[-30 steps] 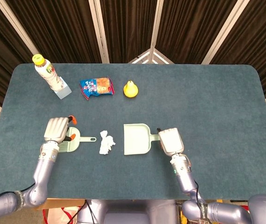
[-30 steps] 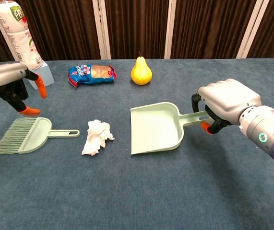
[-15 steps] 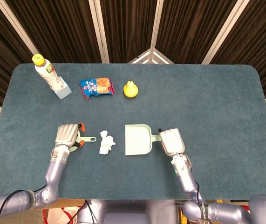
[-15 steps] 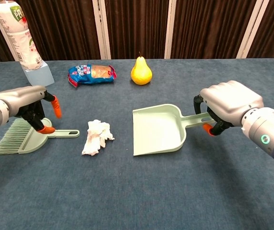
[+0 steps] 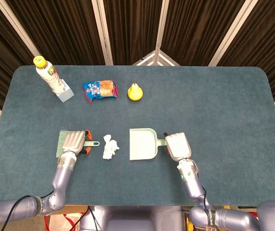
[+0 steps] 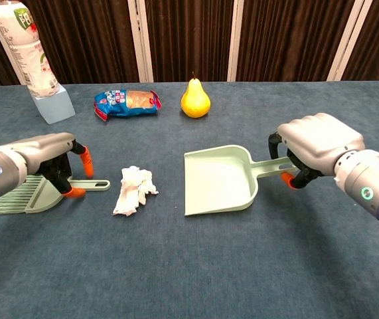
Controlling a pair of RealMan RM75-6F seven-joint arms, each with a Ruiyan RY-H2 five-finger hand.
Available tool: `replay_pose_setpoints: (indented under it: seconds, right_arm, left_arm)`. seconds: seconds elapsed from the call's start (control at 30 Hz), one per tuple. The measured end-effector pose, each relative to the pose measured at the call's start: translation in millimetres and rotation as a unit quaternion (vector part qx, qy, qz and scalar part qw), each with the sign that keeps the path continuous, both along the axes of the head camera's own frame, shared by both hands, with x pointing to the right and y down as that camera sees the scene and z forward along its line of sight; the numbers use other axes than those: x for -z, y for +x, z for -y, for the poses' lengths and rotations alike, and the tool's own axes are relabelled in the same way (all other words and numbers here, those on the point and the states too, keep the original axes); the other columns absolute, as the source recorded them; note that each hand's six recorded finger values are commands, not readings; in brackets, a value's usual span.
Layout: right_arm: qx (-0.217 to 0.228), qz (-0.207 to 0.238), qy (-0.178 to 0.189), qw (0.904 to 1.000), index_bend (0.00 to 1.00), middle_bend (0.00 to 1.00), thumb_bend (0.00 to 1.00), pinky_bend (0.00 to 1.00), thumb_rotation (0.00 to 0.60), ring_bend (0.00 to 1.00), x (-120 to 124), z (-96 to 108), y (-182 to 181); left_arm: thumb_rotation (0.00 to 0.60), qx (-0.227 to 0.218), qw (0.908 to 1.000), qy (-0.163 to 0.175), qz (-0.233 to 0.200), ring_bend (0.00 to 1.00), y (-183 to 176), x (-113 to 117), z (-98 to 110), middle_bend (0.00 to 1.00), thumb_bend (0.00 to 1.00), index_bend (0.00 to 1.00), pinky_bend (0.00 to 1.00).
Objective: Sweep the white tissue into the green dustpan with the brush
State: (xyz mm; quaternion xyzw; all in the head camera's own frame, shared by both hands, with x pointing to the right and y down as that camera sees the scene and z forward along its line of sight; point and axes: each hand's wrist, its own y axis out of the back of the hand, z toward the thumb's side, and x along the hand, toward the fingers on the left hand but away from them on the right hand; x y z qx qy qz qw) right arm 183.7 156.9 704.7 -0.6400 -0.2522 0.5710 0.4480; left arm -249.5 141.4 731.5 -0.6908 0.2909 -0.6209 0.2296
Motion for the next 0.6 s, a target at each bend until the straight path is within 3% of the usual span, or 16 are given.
replay_pose_setpoints:
  seconds: [0.23, 0.4, 0.6]
  right_arm:
    - [-0.001, -0.002, -0.002, 1.0000, 0.54, 0.84, 0.48, 0.85, 0.600, 0.86, -1.4, -0.8, 1.8]
    - [0.001, -0.002, -0.003, 1.0000, 0.54, 0.84, 0.48, 0.85, 0.600, 0.86, -2.7, -2.0, -0.2]
    - [0.003, -0.004, -0.001, 1.0000, 0.54, 0.84, 0.48, 0.85, 0.600, 0.86, -2.0, -1.7, -0.9]
  left_arm:
    - [0.600, 0.002, 1.0000, -0.004, 0.007, 0.98, 0.0, -6.0, -1.1, 1.00, 0.43, 0.46, 1.00]
    - [0.600, 0.011, 0.9998, -0.015, 0.008, 1.00, -1.8, -9.4, -3.3, 1.00, 0.56, 0.62, 1.00]
    - [0.600, 0.025, 0.9996, -0.002, -0.012, 1.00, 0.9, -4.6, 1.2, 1.00, 0.62, 0.74, 1.00]
